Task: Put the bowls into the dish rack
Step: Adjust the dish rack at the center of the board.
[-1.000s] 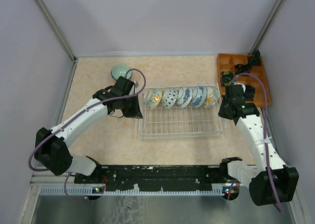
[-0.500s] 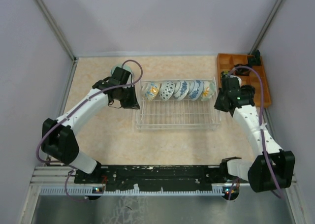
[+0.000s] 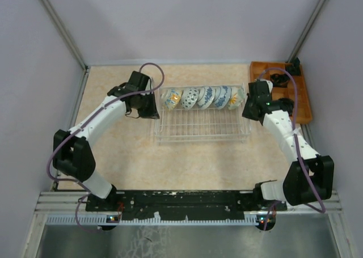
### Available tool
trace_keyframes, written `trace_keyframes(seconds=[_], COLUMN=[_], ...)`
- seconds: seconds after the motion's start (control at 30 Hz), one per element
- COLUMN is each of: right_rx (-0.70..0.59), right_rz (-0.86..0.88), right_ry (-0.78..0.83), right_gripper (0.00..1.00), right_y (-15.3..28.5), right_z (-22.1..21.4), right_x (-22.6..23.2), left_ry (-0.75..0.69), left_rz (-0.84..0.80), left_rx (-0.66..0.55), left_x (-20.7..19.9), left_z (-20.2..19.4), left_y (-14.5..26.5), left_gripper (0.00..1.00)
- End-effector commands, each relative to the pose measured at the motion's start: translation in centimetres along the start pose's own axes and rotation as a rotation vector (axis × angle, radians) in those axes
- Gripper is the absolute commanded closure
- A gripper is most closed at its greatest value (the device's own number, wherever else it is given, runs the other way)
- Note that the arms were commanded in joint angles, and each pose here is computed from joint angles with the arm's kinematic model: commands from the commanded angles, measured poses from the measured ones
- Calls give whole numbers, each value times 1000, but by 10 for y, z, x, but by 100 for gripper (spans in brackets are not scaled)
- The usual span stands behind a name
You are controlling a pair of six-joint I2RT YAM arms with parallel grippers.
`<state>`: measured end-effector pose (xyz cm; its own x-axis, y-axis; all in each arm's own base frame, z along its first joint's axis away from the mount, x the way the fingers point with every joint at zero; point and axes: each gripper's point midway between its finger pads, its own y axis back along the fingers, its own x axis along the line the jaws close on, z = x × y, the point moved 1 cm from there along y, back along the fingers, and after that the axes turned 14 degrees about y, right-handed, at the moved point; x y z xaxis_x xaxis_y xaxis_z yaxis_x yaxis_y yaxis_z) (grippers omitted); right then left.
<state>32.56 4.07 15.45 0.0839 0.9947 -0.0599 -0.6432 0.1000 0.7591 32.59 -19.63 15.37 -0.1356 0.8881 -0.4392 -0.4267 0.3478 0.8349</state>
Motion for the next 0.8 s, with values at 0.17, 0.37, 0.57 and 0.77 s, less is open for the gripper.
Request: trace_keyframes(seconds=[0.17, 0.37, 0.57, 0.77], right_rx=[-131, -203, -351, -404], right_rz=[170, 181, 368, 618], right_ry=[-52, -9, 12, 108], right_gripper=[52, 36, 35, 32], right_y=[28, 60, 108, 139], right_z=[30, 43, 80, 117], right_x=[37, 30, 55, 129], left_ry=[-62, -33, 49, 170], left_rz=[-45, -60, -13, 10], left_rx=[-42, -165, -271, -424], left_x=[-22, -27, -3, 42], left_z=[19, 43, 87, 153], left_y=[12, 39, 62, 88], left_gripper=[63, 52, 49, 43])
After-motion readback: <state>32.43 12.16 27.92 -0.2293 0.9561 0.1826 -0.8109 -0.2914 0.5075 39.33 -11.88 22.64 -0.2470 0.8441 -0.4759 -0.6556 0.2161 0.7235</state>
